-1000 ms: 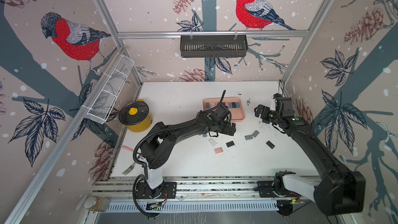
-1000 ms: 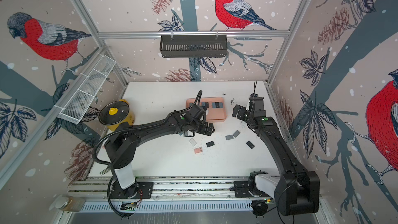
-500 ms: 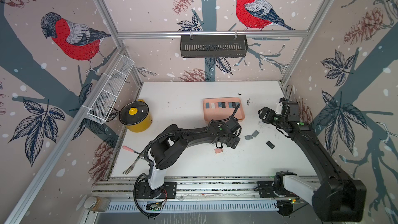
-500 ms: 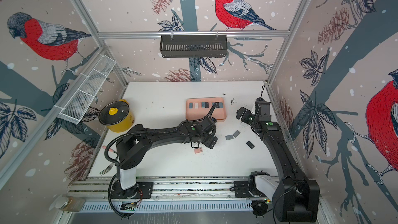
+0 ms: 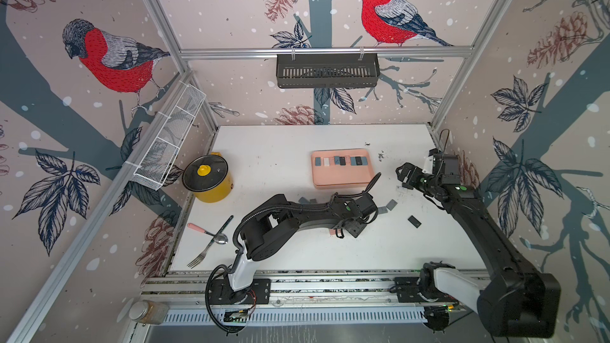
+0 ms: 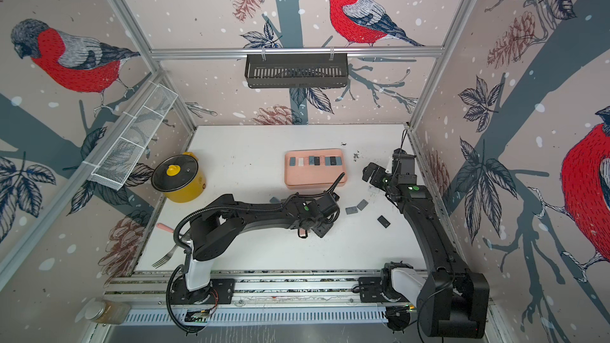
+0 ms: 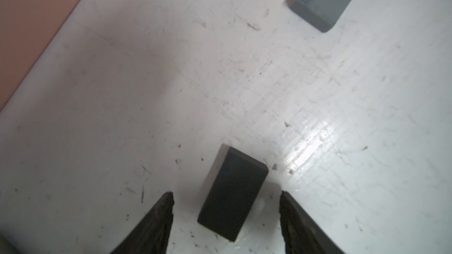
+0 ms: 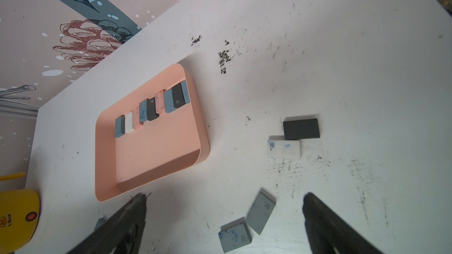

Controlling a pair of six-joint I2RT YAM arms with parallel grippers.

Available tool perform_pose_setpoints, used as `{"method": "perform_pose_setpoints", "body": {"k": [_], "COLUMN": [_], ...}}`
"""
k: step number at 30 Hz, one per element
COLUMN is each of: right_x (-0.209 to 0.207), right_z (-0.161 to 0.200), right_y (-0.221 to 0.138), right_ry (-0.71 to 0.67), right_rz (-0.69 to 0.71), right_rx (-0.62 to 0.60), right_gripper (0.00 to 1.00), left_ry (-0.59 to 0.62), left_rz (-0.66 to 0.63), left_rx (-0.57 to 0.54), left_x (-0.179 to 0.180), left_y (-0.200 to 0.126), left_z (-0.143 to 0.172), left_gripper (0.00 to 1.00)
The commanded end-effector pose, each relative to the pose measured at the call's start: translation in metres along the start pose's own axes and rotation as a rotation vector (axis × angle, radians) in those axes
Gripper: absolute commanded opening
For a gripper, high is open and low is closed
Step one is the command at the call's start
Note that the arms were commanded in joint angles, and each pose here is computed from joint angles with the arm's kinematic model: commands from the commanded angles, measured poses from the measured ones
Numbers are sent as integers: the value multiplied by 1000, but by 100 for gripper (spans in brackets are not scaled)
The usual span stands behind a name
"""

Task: Put the eraser in the storage box
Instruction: Pick up the eraser from the center of the board.

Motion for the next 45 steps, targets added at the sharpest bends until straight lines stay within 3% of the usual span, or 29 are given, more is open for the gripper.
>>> {"method": "perform_pose_setpoints", "body": {"k": [1,9,18,27,39,45], "right_x": [3,4,1,2,13,24], "right_z": [-5,-8,-5,-6,-8,-15], "right_y": [-1,0,1,2,12,15], "right_ry": [-2,-2,1,3,32,32], "right_rz": [-19,-24,-22,-26,-77,-99], "right_rx": [-21,-21,-17,-18,7,1], "right_gripper": [99,99,99,99,99,99], "left_ry": [29,38,25,-88,-332,-490], "left_rz": [-48,-63,-84,-30,78,135], "left_rx": [41,75,86,61,-110,-181], "left_x": [8,9,14,33,80,121], "left_y": [4,13,18,7,-57,-60], "left_z": [13,22,23,10,-87,-140], "left_gripper": [64,48,40,28,24,24]}}
Point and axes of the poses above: each gripper's point midway between its finger pads, its own y axis out along the fingers, its own x axis along the line the jaws close on, z = x × y, the point moved 2 cm from there along -y, back along the fingers, and after that the axes turned 6 degrees about y, right-handed, at the moved point
